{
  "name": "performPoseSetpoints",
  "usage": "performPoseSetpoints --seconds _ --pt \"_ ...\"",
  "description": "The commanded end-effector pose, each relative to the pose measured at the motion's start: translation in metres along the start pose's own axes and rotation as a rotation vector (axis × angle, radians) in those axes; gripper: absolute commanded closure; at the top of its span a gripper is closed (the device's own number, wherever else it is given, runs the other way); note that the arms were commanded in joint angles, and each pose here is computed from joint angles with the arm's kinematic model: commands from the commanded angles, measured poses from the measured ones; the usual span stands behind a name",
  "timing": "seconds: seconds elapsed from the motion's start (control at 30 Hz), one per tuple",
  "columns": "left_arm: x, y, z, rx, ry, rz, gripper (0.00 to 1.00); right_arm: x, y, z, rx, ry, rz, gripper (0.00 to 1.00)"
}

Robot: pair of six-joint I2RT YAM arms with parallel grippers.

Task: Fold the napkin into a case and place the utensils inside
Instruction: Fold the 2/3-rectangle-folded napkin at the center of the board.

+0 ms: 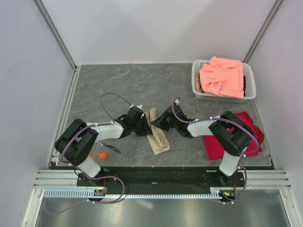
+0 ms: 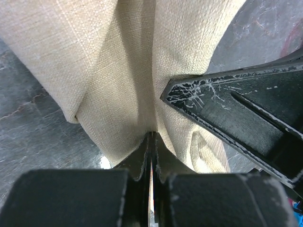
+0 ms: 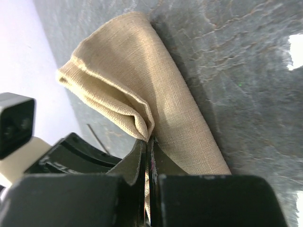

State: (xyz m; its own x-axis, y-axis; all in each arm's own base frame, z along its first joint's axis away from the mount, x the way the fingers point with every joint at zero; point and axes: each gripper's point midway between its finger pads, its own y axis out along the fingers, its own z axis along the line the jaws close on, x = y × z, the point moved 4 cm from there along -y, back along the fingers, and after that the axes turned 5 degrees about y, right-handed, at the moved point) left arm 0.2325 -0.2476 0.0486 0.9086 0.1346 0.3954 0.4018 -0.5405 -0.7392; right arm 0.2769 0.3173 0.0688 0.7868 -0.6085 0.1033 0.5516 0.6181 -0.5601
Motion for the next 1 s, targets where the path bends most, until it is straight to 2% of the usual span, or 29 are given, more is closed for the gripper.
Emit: performPoseSetpoints --seconds 0.0,0.07,0.13,0.2,0.3,0.47,0.7,0.9,0.97 --pt "-0.003 0.003 0.003 0.002 0.039 0.006 0.98 0.001 0.006 0.013 0.065 0.073 -0.024 1.00" --pt "-0.001 -0.011 -0.001 0.005 0.058 0.006 0.94 0.000 0.007 0.012 0.067 0.080 -0.021 1.00" --pt "0.000 -0.025 -0.003 0.009 0.076 0.003 0.85 0.001 0.005 0.011 0.067 0.080 -0.022 1.00" --pt "0.001 -0.041 -0.005 0.018 0.088 -0.003 0.83 0.002 0.004 0.011 0.064 0.075 -0.031 1.00" --pt "0.005 -0.051 0.004 0.052 0.065 -0.018 0.88 0.002 0.004 0.011 0.057 0.070 -0.034 1.00" --pt "0.001 -0.032 0.019 0.099 0.044 0.023 0.98 0.000 0.006 0.011 0.053 0.058 -0.026 1.00" --pt "0.003 -0.006 0.022 0.089 0.037 0.025 0.98 -0.005 0.007 0.013 0.040 0.050 -0.022 1.00" --pt "0.003 -0.008 0.023 0.090 0.041 0.009 0.98 -0.017 0.017 0.011 0.016 0.015 -0.009 1.00" --pt "0.002 -0.010 0.023 0.083 0.039 0.008 0.98 -0.019 0.019 0.012 0.020 0.007 -0.003 0.95"
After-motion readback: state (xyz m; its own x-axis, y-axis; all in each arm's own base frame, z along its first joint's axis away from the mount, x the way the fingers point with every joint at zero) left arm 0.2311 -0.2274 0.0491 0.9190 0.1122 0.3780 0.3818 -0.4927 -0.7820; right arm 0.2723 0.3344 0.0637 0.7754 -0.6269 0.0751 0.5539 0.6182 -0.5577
